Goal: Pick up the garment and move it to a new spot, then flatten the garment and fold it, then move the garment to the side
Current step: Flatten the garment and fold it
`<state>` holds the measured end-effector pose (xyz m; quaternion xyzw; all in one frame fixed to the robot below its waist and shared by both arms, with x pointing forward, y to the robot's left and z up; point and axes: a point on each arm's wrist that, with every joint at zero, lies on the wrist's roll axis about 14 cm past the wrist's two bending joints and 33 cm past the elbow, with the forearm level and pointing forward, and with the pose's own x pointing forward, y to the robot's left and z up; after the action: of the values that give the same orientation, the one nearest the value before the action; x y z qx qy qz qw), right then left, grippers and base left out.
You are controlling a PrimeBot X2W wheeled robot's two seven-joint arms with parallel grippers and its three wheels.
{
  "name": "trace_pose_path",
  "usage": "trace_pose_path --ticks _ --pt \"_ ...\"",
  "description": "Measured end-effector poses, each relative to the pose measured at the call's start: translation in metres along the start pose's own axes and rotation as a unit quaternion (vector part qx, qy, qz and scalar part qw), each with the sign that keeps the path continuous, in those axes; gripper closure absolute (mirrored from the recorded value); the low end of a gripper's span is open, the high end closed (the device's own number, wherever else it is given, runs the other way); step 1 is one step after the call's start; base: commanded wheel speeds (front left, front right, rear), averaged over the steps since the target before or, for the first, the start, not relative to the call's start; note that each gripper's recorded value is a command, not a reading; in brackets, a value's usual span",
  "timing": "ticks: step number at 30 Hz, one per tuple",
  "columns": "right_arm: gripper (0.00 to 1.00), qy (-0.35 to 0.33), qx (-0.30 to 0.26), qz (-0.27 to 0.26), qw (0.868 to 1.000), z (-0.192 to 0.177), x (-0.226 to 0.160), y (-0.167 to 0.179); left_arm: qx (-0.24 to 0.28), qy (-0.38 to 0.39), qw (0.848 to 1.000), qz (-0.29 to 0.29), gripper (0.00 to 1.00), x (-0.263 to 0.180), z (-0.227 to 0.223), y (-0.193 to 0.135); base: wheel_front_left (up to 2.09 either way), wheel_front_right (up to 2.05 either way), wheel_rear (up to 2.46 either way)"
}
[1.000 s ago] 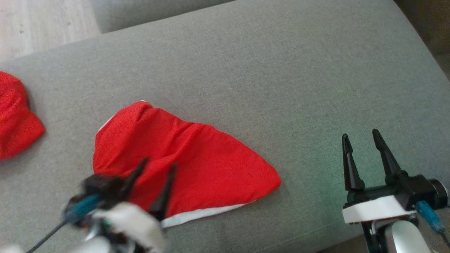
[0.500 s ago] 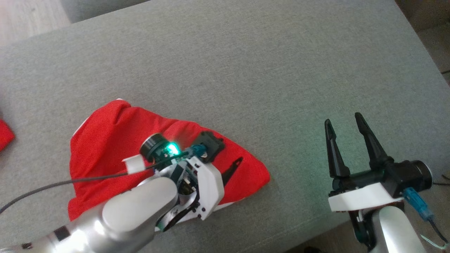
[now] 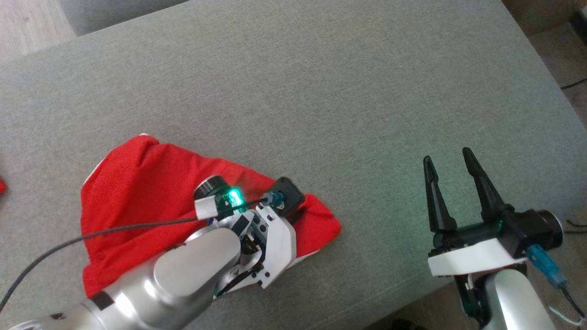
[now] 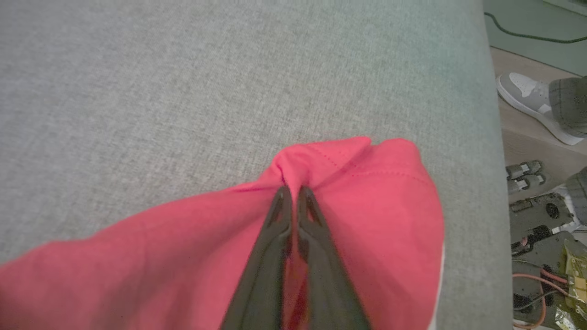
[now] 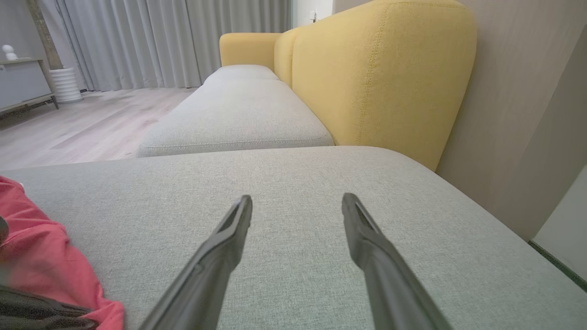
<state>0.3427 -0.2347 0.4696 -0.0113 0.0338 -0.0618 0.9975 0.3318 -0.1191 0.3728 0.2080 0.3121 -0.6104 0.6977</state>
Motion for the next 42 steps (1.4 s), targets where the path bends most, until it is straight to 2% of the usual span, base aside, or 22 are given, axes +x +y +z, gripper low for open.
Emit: trace_pose_path --ticks 6,12,19,23,24,25,26,27,29,32,33,37,40,42 --pt "0.0 0.002 0.0 -0.003 1.0 -0.001 0.001 -0.002 -0.058 -0.074 0.995 0.033 1.0 0.002 0.017 0.01 0.0 0.0 0.0" --pt "0.0 0.006 -0.002 -0.004 1.0 -0.003 0.001 -0.003 -0.107 -0.159 0.975 0.112 1.0 -0.008 0.045 0.061 0.0 0.0 0.0" --pt "0.0 0.012 -0.004 -0.009 1.0 -0.006 -0.001 -0.006 -0.095 -0.168 0.964 0.185 1.0 -0.011 0.034 0.107 0.0 0.0 0.0" --pt "0.0 0.013 -0.004 -0.012 1.0 -0.007 -0.002 -0.007 -0.081 -0.177 0.959 0.204 1.0 -0.011 0.033 0.118 0.0 0.0 0.0" --pt "0.0 0.013 -0.004 -0.011 1.0 -0.007 -0.002 -0.007 -0.079 -0.182 0.959 0.204 0.92 -0.011 0.035 0.117 0.0 0.0 0.0" --pt "0.0 0.014 -0.004 -0.011 1.0 -0.007 -0.002 -0.007 -0.082 -0.187 0.958 0.201 0.63 -0.009 0.037 0.115 0.0 0.0 0.0" --pt "0.0 0.015 -0.004 -0.011 1.0 -0.008 -0.002 -0.007 -0.083 -0.192 0.958 0.197 0.45 -0.008 0.039 0.111 0.0 0.0 0.0" --pt "0.0 0.015 -0.003 -0.011 1.0 -0.008 -0.002 -0.007 -0.084 -0.198 0.957 0.194 0.0 -0.007 0.043 0.108 0.0 0.0 0.0" --pt "0.0 0.013 -0.002 -0.009 1.0 -0.007 -0.001 -0.006 -0.086 -0.217 0.954 0.191 0.0 -0.008 0.051 0.104 0.0 0.0 0.0" --pt "0.0 0.004 -0.002 -0.008 1.0 -0.002 0.001 -0.006 -0.095 -0.271 0.935 0.208 0.0 -0.024 0.071 0.108 0.0 0.0 0.0" --pt "0.0 0.004 -0.002 -0.008 1.0 -0.002 0.001 -0.006 -0.095 -0.271 0.935 0.208 0.0 -0.024 0.071 0.108 0.0 0.0 0.0" --pt "0.0 -0.021 -0.011 -0.005 1.0 0.012 0.005 -0.006 -0.114 -0.339 0.901 0.244 0.0 -0.06 0.098 0.119 0.0 0.0 0.0" --pt "0.0 -0.039 -0.021 0.003 0.999 0.023 0.009 -0.003 -0.127 -0.393 0.868 0.275 0.0 -0.1 0.112 0.123 0.0 0.0 0.0" --pt "0.0 -0.05 -0.029 0.008 0.998 0.029 0.012 0.0 -0.133 -0.415 0.848 0.303 0.0 -0.128 0.105 0.124 0.0 0.0 0.0"
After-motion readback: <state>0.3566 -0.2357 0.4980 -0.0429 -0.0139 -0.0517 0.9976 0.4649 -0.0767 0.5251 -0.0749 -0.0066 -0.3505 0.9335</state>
